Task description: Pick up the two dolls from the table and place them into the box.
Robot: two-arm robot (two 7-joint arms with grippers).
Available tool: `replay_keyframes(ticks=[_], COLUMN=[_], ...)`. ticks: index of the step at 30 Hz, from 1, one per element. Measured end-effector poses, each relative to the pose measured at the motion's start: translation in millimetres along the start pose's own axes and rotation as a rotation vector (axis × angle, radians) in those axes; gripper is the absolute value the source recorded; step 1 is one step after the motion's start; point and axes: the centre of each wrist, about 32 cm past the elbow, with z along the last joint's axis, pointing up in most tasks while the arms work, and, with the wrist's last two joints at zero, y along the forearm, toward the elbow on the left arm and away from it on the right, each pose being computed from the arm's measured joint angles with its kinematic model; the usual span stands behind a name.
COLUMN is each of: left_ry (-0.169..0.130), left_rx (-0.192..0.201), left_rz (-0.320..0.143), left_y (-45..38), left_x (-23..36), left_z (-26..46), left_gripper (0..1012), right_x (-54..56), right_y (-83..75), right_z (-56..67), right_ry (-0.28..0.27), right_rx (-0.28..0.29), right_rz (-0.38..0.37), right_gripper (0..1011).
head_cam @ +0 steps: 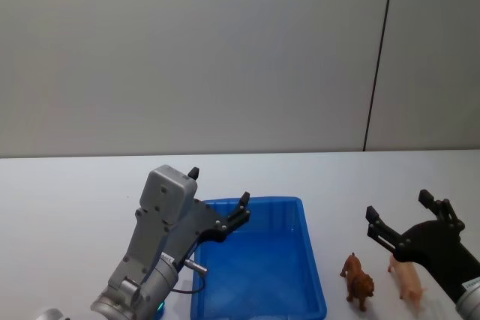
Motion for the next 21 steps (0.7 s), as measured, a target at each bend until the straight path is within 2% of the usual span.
replay_keyframes(ticks=[21], left_ry=[0.0], left_rx=[0.0], left_rz=[0.0], left_y=[0.0], left_x=[0.0], left_z=[0.0], left_gripper=[1001], right_x=[0.2], right_y=[0.0], right_z=[0.0], right_ry=[0.0], right_rx=[0.0], right_rz=[0.0], right_gripper=[1001])
